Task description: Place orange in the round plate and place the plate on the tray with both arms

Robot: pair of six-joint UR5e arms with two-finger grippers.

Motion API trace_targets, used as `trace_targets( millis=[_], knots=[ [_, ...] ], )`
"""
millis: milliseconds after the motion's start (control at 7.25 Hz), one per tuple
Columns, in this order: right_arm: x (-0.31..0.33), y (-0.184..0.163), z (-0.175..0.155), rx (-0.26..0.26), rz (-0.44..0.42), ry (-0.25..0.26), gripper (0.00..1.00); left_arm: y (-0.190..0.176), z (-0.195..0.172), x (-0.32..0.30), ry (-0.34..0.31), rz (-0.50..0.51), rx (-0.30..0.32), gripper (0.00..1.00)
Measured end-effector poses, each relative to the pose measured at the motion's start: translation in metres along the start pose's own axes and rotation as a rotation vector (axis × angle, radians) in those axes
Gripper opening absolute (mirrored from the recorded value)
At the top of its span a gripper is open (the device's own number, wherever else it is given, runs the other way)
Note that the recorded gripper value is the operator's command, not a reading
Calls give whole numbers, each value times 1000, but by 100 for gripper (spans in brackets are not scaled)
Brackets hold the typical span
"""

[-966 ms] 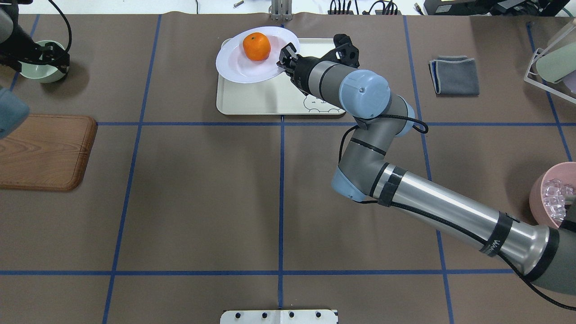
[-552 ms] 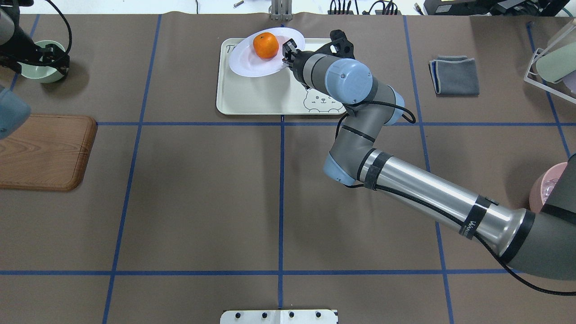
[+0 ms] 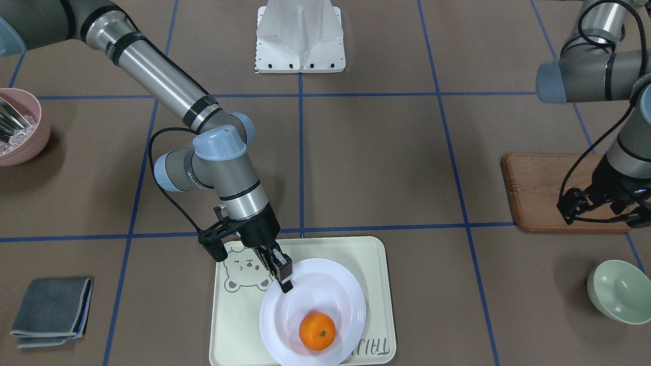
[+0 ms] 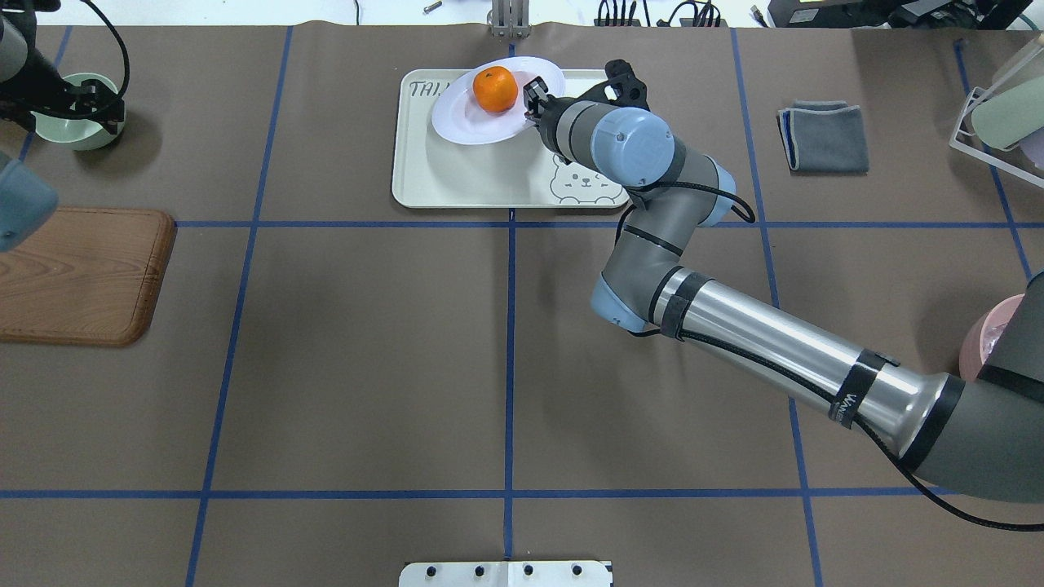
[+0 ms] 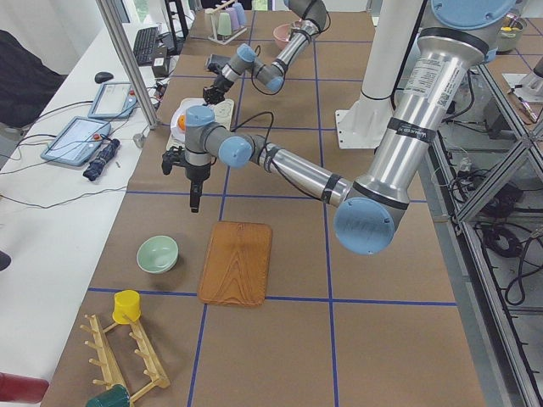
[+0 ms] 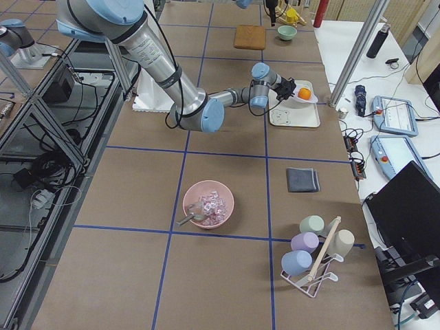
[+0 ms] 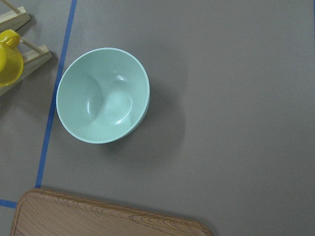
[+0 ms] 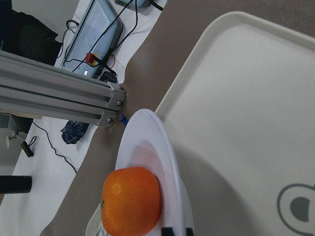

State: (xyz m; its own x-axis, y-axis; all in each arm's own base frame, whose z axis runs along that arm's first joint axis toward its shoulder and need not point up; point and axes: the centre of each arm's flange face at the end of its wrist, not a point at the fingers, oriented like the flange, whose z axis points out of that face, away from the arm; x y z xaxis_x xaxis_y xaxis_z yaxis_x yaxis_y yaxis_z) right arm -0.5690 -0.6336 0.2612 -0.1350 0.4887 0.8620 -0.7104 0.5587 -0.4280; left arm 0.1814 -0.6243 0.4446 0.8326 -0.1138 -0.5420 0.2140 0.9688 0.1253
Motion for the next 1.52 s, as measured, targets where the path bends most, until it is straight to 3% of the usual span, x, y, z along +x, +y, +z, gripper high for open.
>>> trace_targets(
  millis=[276,552,828,1103,1517],
  knots=[
    [11,-12,-4,-38,-167,83,100,-2,0,0,-13,2,12,99],
    [25,-43,-44,-133,-386,272,100,-3,-2,2,-13,5,16,98],
    [55,-83,-87,-233,-548,453,100,-4,-4,4,-10,6,19,98],
    [85,-146,-140,-282,-707,581,100,-4,-5,1,-6,24,17,99],
    [122,-284,-262,-386,-907,732,100,2,-1,-25,27,51,-29,99]
  ],
)
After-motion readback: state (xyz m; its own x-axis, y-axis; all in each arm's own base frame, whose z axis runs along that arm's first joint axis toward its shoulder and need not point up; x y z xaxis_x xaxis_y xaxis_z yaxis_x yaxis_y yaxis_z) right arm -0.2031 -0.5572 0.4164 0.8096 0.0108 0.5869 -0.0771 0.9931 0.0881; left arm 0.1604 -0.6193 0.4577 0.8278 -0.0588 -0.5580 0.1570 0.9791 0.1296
